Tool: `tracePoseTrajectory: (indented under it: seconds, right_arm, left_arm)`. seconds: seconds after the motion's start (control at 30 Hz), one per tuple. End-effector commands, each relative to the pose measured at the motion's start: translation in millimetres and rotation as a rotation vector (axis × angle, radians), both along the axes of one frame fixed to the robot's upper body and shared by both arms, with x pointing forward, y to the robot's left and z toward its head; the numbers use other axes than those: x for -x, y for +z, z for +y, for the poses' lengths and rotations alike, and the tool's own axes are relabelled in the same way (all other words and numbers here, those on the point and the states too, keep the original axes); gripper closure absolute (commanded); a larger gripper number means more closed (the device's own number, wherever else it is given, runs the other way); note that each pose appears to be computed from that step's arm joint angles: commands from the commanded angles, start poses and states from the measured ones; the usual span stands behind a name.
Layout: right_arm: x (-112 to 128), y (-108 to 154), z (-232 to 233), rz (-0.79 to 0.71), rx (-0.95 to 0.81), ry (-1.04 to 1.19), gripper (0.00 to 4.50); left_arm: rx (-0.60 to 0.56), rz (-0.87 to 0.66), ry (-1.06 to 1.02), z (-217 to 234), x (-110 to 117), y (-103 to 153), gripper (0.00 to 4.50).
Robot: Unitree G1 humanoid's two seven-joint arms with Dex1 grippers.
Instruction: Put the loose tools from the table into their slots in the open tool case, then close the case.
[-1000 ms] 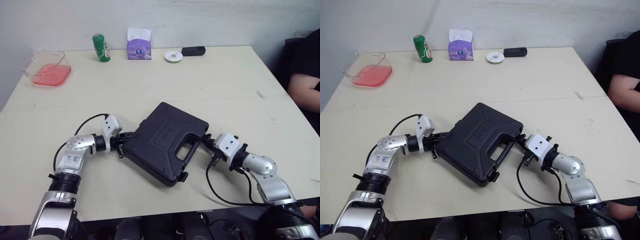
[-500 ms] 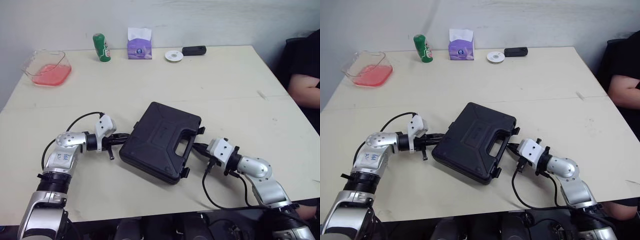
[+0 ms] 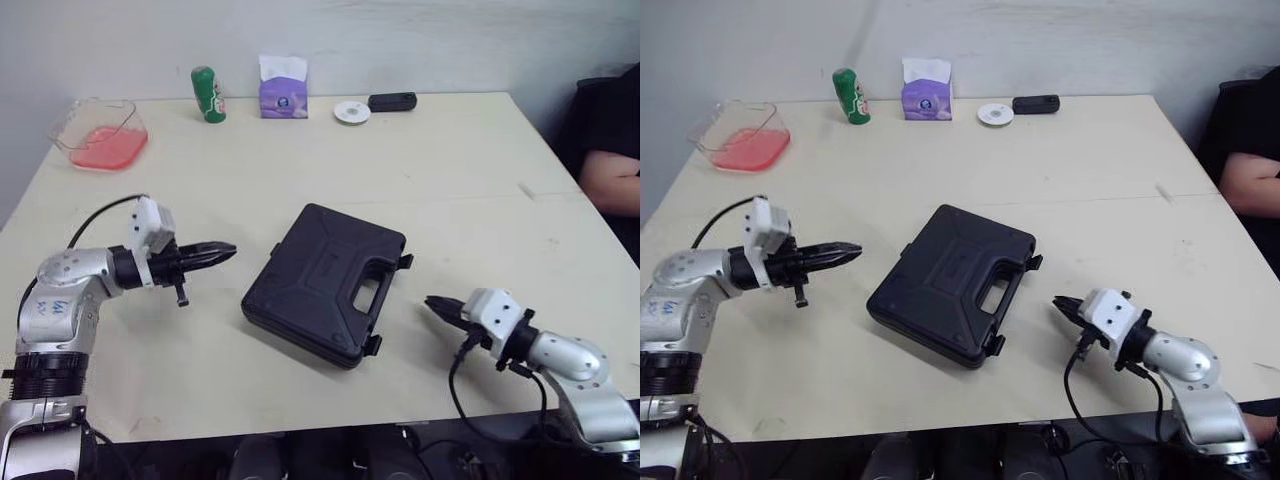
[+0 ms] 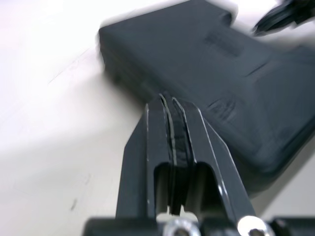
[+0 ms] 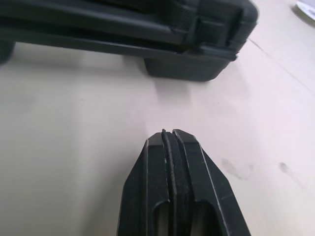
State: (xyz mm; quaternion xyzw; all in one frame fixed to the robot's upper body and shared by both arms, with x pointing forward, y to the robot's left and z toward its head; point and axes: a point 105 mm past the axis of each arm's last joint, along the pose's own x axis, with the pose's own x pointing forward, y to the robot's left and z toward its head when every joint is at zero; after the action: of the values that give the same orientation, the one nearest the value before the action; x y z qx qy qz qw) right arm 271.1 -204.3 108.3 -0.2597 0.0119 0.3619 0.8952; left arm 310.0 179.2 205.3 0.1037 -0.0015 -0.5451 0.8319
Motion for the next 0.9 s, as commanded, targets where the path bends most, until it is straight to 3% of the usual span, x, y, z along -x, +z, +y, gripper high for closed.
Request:
tracePoseTrajectory:
  seconds: [0.03,0.2,0.5,0.8,0.9]
  right_arm:
    - [6.0,8.6,-5.8,-0.001,-0.04,-0.007,4.5]
    - [7.0,11.3,-8.5,-0.003,-0.085,-0.002,4.5]
    - [-1.9,18.1,-2.6,0.0,-0.108,0.041,4.5]
    - [-19.1,10.3,1.1,-0.009,-0.116,0.037,4.5]
    - [-22.2,8.0,3.2,-0.012,-0.111,0.046,4.5]
  left_arm:
    - [-0.015,-0.019,-0.113,-37.0,7.4,7.9,4.45]
    - [-0.058,-0.078,-0.208,-78.9,3.4,5.4,4.45]
    - [-0.082,-0.097,-0.194,-131.8,-27.6,-6.4,4.45]
    - [-0.178,-0.018,-0.031,-181.0,-63.7,-42.1,4.45]
    - [-0.222,0.035,-0.015,-187.5,-66.5,-54.5,4.45]
